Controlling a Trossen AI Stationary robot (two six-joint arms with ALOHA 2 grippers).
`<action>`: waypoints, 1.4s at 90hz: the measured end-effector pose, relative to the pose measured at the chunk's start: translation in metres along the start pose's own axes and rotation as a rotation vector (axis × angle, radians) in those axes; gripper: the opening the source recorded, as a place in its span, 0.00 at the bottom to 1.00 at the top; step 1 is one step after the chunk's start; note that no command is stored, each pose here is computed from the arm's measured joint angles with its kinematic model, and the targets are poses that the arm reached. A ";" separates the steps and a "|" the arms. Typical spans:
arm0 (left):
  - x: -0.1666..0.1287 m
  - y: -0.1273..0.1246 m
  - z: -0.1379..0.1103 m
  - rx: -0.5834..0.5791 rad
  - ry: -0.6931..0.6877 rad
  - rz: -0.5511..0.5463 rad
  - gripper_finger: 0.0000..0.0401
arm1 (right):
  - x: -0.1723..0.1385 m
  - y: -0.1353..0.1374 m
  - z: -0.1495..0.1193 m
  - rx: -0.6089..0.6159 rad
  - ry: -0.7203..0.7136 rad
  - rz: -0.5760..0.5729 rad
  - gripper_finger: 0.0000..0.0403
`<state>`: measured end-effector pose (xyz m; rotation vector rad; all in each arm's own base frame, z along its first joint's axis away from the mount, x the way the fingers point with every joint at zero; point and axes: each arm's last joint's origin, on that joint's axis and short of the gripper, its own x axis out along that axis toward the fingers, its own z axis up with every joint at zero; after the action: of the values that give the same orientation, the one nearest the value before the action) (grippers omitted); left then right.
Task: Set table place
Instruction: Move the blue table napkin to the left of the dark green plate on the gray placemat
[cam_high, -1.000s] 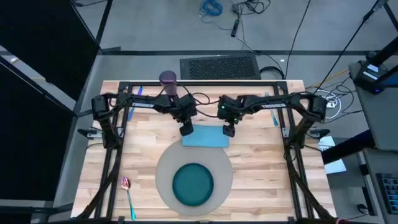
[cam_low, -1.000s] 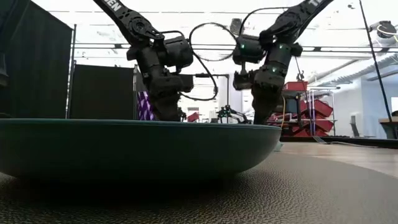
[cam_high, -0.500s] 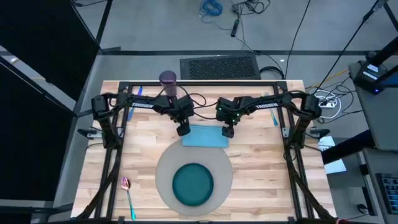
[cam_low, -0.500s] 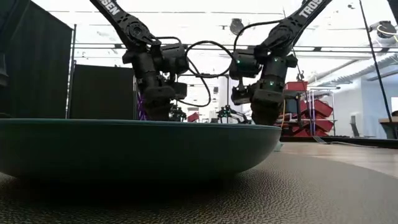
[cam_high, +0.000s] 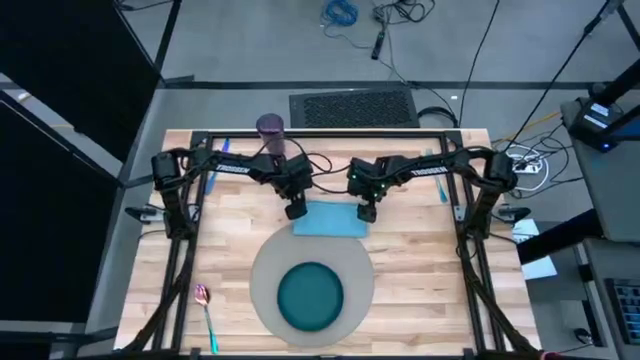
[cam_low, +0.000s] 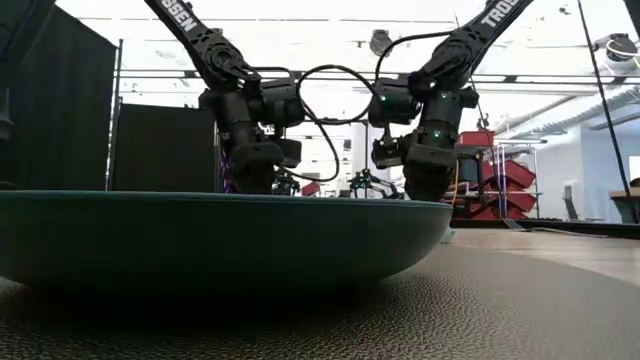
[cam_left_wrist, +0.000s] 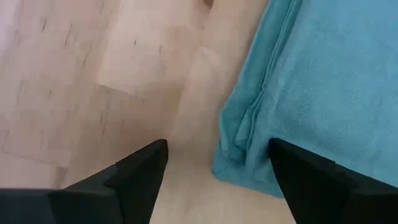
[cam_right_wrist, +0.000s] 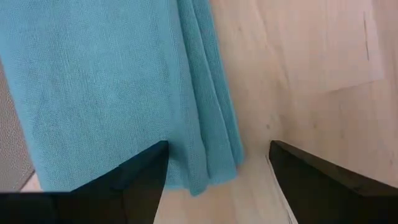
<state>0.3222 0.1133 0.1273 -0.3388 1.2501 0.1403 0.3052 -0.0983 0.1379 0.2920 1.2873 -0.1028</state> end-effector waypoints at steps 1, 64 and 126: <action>0.000 0.000 0.000 0.000 0.000 0.000 0.68 | 0.000 0.000 0.000 0.000 0.001 0.000 0.67; -0.004 -0.003 0.005 -0.022 -0.010 -0.063 0.03 | 0.002 0.009 -0.002 -0.025 0.018 0.057 0.01; -0.074 -0.033 0.021 -0.063 0.003 -0.083 0.00 | -0.066 0.017 0.018 -0.081 -0.128 -0.021 0.00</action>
<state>0.3280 0.0951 0.2085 -0.4450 1.2342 0.1082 0.3073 -0.0925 0.2081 0.1995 1.1649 -0.0851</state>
